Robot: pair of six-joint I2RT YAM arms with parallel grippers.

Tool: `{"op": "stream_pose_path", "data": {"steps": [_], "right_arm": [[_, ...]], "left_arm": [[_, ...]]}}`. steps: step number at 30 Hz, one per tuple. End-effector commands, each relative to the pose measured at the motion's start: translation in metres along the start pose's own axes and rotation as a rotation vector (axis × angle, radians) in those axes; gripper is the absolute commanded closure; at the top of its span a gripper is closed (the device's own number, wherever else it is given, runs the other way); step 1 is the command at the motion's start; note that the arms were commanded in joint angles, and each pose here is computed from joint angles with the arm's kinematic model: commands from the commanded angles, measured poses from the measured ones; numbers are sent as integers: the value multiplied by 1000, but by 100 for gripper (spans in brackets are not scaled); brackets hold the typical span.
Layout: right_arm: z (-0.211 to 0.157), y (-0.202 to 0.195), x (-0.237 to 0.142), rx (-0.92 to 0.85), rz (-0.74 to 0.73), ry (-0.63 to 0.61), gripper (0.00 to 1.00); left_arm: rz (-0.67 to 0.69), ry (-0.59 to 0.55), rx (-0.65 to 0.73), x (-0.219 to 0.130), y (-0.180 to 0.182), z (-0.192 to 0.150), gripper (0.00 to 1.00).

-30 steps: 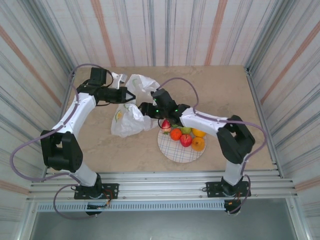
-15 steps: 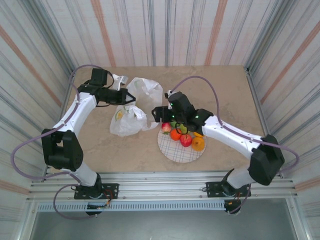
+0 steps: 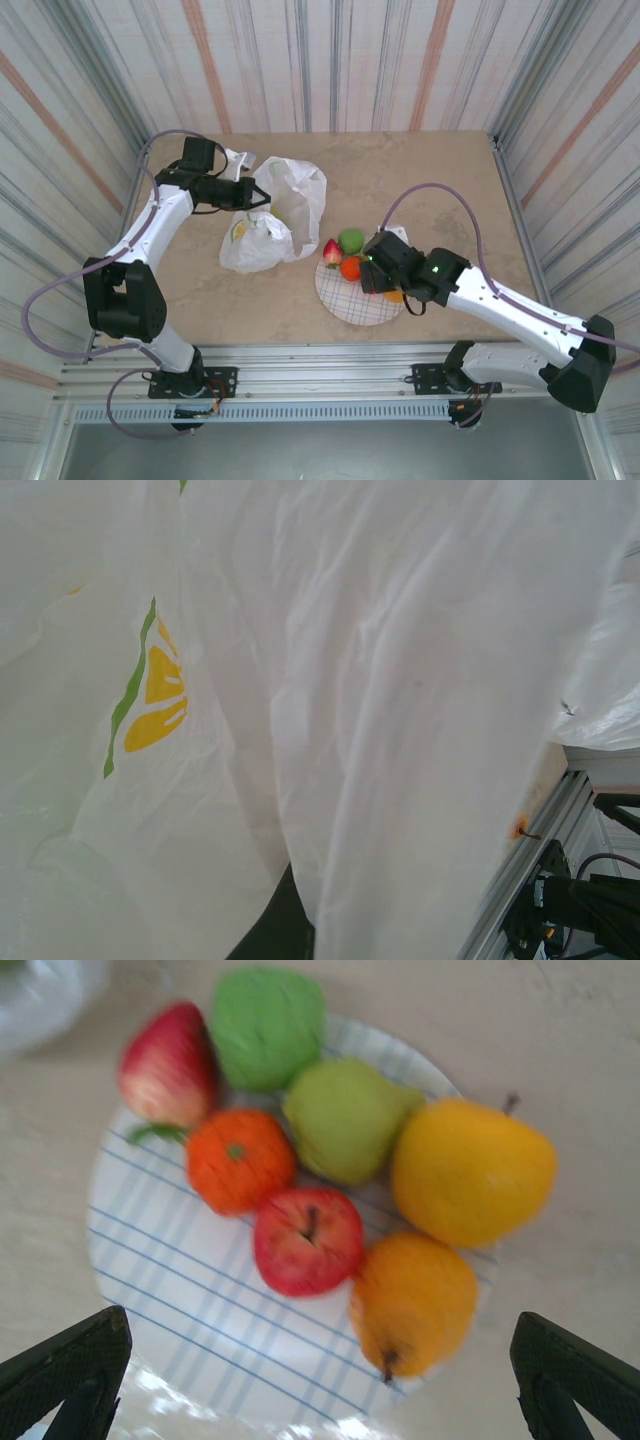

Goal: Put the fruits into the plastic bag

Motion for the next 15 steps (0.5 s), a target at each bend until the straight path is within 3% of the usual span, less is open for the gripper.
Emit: {"op": "stream_pose_path", "data": {"steps": [1, 15], "right_arm": [[-18, -21, 3, 40, -153, 40, 0], [-31, -35, 55, 180, -87, 140, 7]], "left_arm": [[2, 1, 11, -1, 0, 3, 100], [2, -8, 16, -4, -2, 4, 100]]}}
Point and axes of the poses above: each hand's point on the last joint's axis, 136 mm out from that joint toward the fingers, its own x axis out along the fingers, its own y axis along the line the jaws close on, z = x × y, the point moved 10 cm from there along -x, back along the fingers, and after that the axes turned 8 degrees about x, right-handed, at the moved point
